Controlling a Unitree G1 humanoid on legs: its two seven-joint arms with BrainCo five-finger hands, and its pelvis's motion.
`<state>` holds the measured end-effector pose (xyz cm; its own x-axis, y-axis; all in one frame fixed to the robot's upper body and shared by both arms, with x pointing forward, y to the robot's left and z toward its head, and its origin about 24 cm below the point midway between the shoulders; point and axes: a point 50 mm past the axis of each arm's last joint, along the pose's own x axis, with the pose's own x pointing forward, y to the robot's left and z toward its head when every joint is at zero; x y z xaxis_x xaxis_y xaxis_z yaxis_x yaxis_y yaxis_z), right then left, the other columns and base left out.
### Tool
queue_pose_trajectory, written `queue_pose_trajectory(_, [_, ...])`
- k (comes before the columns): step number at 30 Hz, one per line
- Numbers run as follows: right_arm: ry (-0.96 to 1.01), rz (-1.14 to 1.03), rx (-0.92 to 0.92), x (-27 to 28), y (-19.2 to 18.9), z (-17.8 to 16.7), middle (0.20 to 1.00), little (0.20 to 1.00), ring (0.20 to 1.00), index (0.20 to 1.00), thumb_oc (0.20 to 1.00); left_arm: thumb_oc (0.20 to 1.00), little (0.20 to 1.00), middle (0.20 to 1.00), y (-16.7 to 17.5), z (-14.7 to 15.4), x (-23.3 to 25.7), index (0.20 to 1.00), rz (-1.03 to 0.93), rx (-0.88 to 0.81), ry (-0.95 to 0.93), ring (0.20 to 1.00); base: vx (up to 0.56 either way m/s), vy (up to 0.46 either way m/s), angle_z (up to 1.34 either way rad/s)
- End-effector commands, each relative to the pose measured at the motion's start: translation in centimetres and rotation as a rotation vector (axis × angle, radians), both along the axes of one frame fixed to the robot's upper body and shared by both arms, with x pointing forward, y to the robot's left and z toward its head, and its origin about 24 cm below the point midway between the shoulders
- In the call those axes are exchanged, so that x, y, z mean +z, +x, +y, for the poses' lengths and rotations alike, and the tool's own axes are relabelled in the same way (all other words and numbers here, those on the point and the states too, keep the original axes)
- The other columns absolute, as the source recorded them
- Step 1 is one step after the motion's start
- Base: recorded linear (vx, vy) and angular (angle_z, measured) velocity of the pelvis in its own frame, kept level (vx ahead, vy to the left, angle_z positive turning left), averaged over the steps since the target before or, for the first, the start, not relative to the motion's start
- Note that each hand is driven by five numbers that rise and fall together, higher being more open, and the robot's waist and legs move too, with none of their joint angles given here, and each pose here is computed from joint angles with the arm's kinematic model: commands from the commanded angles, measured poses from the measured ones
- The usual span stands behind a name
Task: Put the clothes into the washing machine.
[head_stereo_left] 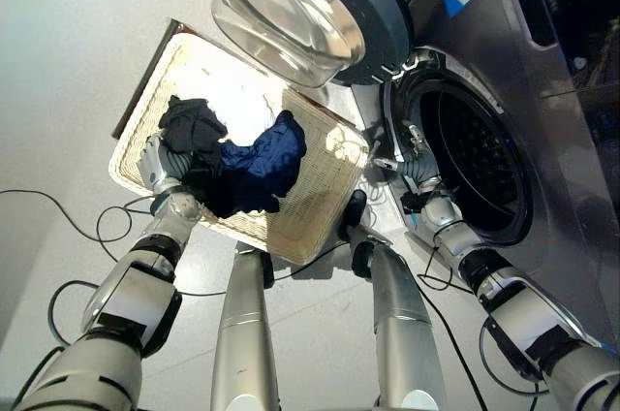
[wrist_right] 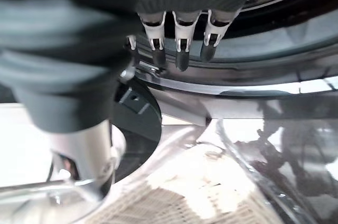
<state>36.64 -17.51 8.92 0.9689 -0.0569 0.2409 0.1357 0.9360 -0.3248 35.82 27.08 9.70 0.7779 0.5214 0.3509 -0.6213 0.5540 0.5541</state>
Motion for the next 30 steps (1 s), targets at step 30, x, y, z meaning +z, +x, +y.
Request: queue_pose_trajectory(30, [-0.441,-0.178,0.454,7.6,-0.3,4.9,1.000,1.000,1.000,1.000,1.000,0.200,0.200,0.200,-1.8,-13.1,3.5,0.200,-0.048,-1.129,-0.350,0.200,0.02,-0.023,0.03])
